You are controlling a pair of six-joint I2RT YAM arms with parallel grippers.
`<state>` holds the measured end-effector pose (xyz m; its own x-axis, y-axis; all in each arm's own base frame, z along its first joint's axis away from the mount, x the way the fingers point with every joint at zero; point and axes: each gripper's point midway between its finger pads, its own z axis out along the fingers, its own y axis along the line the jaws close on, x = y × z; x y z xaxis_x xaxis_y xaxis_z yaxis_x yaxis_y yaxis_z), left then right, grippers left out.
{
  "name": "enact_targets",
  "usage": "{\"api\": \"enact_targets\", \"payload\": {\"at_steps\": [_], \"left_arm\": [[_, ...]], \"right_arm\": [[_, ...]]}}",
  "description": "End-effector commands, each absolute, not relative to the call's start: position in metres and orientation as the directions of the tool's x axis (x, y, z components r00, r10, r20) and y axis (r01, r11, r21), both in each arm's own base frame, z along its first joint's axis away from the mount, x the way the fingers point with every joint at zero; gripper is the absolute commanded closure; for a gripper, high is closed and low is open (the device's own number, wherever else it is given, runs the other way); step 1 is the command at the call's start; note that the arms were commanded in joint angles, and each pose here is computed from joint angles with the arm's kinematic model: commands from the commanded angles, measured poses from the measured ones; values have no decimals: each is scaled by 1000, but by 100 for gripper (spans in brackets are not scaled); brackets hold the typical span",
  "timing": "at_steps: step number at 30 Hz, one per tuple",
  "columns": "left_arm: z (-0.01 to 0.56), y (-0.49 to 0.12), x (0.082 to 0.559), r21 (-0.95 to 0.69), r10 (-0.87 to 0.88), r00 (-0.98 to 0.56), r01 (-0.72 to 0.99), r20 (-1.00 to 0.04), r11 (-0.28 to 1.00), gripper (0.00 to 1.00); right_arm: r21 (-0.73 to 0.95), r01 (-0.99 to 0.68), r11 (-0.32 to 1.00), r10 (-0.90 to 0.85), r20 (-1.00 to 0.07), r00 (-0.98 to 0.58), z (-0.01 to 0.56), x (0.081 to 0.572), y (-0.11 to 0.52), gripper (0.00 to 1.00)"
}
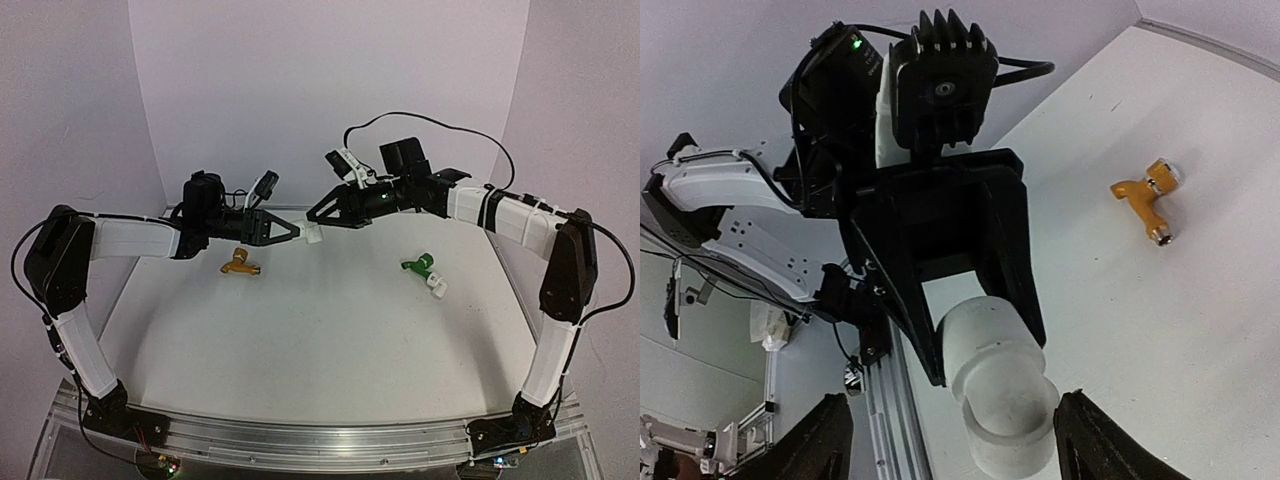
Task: Install the water faucets
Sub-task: Pass from the left arm to the right
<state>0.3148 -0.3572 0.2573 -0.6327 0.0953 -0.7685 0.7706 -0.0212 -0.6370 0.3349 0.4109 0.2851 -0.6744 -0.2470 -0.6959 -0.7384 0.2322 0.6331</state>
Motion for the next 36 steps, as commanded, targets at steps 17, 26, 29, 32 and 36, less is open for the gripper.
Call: {"api": "enact_targets", "payload": {"at_steps": [17,26,29,32,36], "left_arm": [[322,-352,296,-484,-1,-487,868,-873,-110,100],[319,-353,297,-492,2,-495,864,-869,-110,100],[320,-353,297,-491,4,-494,864,-870,-114,100],[321,-353,297,-490,-1,-493,865,-870,-109,100],[321,-352,301,-505,-16,-508,859,-861,-85,99]], "right_arm": [[644,-761,74,-222,-733,-642,297,311,437,51],[653,-756,44,-224,-731,-645,300,307,438,52],[657,-753,36,-225,-729,-646,299,306,439,53],[658,-753,25,-228,-730,-645,300,304,439,63],[654,-755,45,-220,-731,-646,298,306,438,100]]}}
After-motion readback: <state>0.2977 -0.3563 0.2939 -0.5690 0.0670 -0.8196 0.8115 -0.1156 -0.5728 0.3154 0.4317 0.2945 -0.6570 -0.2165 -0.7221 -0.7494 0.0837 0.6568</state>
